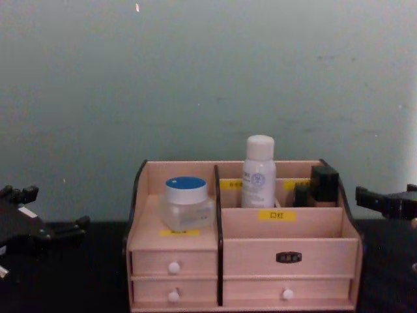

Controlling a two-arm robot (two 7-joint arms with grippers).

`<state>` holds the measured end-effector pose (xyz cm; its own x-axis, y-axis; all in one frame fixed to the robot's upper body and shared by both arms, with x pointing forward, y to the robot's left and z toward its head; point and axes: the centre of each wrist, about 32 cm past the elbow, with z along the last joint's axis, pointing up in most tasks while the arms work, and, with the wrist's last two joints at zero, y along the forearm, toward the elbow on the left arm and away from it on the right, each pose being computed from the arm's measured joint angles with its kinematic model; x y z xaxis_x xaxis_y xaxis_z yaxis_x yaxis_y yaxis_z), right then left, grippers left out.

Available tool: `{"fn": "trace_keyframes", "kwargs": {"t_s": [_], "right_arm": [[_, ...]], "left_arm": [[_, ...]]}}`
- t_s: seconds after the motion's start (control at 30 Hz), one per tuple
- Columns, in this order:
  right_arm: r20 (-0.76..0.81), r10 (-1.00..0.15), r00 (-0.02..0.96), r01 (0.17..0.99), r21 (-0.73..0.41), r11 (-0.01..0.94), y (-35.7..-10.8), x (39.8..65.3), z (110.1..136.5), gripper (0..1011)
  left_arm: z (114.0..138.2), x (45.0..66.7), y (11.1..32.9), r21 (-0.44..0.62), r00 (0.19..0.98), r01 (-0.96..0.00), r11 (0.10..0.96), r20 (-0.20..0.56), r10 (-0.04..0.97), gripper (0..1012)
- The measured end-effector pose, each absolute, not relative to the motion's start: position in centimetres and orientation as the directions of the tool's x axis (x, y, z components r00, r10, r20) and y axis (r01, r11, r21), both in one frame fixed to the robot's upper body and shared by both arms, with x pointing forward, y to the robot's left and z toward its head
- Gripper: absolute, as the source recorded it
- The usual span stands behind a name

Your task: Pick up the facial cleanser and watermelon frost from the table and place them into the tiered storage box.

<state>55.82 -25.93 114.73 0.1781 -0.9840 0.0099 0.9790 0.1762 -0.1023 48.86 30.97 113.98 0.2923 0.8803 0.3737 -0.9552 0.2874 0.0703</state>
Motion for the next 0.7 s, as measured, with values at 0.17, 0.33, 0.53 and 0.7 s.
{"fn": "trace_keyframes", "kwargs": {"t_s": [0.17, 0.33, 0.53, 0.7], "right_arm": [[0.010, -0.984, 0.178, 0.979, -0.102, 0.176, -25.93, 55.82, 114.73, 1003], [0.010, -0.984, 0.178, 0.979, -0.103, 0.176, -25.93, 55.82, 114.73, 1003], [0.010, -0.984, 0.178, 0.979, -0.103, 0.176, -25.94, 55.82, 114.73, 1003], [0.010, -0.984, 0.178, 0.979, -0.103, 0.176, -25.93, 55.82, 114.73, 1003]], "left_arm": [[113.98, 48.86, 30.97, 0.070, 0.292, -0.955, 0.287, 0.374, 0.880, 1001], [113.97, 48.86, 30.97, 0.070, 0.292, -0.955, 0.287, 0.374, 0.880, 1001], [113.98, 48.86, 30.97, 0.070, 0.292, -0.955, 0.287, 0.374, 0.880, 1001], [113.97, 48.86, 30.97, 0.070, 0.292, -0.955, 0.287, 0.374, 0.880, 1001]]}}
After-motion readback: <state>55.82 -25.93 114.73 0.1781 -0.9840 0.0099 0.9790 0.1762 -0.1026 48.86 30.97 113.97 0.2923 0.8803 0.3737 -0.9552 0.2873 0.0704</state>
